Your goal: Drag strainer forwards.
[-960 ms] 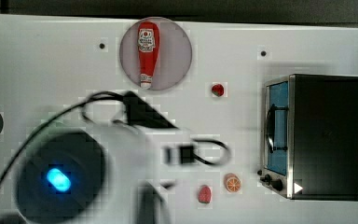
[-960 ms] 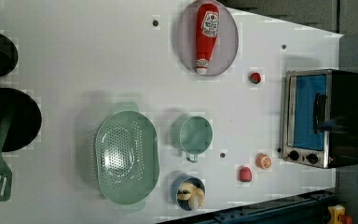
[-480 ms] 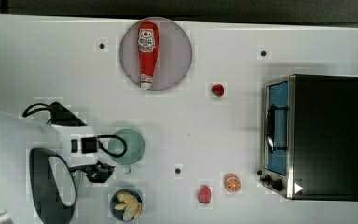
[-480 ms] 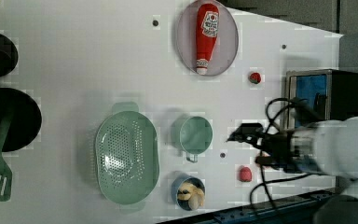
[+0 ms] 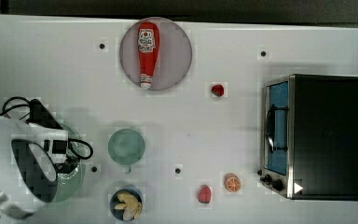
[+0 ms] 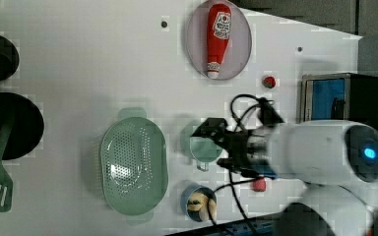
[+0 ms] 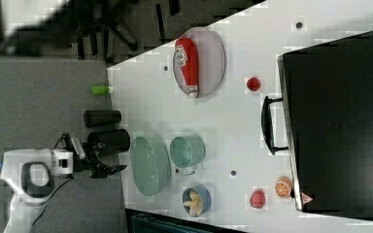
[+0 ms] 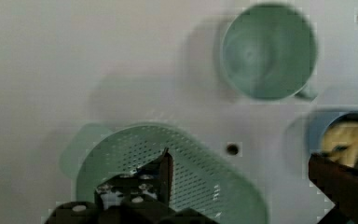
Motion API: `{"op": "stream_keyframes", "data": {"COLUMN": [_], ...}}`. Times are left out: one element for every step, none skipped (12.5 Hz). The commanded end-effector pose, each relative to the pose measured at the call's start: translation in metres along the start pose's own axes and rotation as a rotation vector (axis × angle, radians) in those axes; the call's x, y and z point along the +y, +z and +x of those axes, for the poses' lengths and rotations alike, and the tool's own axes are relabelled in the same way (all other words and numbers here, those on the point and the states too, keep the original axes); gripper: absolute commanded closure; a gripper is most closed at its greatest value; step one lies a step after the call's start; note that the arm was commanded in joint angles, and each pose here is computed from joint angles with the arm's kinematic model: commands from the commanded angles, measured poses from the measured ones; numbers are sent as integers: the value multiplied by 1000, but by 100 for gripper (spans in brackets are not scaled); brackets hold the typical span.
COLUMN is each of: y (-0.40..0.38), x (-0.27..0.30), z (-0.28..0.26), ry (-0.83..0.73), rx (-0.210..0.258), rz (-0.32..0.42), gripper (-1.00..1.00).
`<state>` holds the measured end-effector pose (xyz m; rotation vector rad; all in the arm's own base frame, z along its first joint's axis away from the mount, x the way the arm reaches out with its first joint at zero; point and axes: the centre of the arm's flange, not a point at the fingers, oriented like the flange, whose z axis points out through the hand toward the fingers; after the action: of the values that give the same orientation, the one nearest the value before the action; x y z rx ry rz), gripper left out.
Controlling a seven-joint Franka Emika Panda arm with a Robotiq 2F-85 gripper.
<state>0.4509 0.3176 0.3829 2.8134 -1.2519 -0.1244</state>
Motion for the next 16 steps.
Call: {"op": "stream_keyframes", "data": {"y": [40, 55, 69, 82, 94, 105, 116, 126, 135, 142, 149, 154, 160, 165, 170, 175], "x": [-22, -29, -35, -41, -46, -51, -55, -59, -63, -68, -72, -77, -81, -84, -86, -87], "z": [4, 1, -3, -6, -8, -10, -11, -13, -15, -16, -17, -19, -18, -16, -13, -12], "ry": [238, 284, 329, 372, 412, 454, 495, 524, 548, 575, 605, 627, 645, 656, 664, 667], "rx": [-57, -73, -93, -112, -130, -146, -160, -171, -180, -187, -191, -193, -192, -186, -178, -169], "rz": [24, 33, 40, 46, 55, 55, 47, 33, 18, 7, -2, -9, -15, -17, -21, -24], "gripper": [-100, -100, -100, -100, -100, -100, -100, -100, -100, -100, -100, -100, -100, -100, -100, -100]}}
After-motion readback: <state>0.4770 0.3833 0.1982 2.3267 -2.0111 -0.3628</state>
